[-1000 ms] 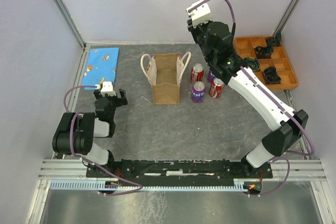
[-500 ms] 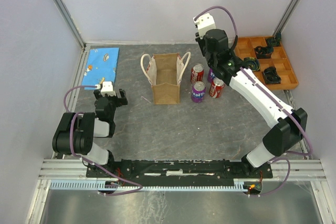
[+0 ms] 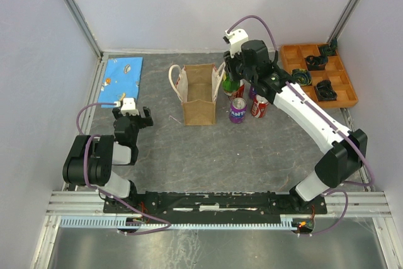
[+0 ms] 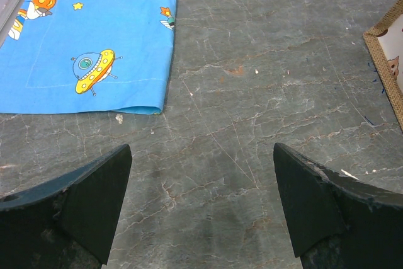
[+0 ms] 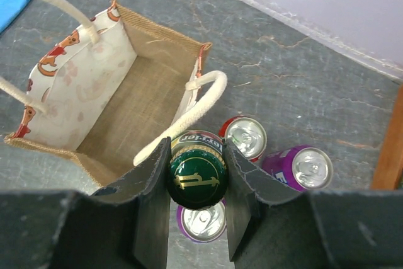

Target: Take the beverage out of the canvas bag

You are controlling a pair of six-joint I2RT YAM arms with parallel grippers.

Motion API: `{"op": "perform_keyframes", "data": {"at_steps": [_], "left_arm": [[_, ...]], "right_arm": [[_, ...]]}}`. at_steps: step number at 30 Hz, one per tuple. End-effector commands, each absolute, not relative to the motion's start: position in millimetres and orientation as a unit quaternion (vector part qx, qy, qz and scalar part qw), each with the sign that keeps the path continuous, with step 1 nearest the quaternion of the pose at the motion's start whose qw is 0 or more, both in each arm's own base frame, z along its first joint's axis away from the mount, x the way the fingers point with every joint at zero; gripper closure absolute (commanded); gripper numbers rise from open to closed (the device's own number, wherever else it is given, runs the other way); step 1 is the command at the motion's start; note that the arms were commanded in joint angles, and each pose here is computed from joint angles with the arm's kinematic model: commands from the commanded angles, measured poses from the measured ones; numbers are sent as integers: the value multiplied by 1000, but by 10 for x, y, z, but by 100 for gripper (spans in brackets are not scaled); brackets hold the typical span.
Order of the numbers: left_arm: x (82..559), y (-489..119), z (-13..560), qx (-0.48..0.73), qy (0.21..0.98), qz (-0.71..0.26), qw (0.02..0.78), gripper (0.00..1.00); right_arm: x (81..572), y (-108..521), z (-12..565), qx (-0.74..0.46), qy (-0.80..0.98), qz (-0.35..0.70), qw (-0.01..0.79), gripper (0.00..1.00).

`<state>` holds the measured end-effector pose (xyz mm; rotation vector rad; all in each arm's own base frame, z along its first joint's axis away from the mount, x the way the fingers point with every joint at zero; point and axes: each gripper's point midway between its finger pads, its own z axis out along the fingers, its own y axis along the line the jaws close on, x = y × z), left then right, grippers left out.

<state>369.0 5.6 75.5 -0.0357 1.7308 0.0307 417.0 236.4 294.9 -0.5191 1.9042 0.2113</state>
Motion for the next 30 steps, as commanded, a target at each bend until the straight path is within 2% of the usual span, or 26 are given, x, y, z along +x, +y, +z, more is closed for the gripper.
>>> {"op": "perform_keyframes", "data": {"at_steps": [1, 16, 30], "left_arm": [[3772, 56, 909, -20, 744, 11, 668, 1], [3774, 54, 912, -19, 744, 11, 668, 1], [3776, 54, 909, -19, 744, 11, 667, 1]], "right_arm": [[4258, 2570, 3548, -205, 742, 147, 621, 100], [4517, 2634, 2824, -197, 778, 124, 583, 100], [4596, 2574, 2185, -174, 793, 150, 565, 100]]}}
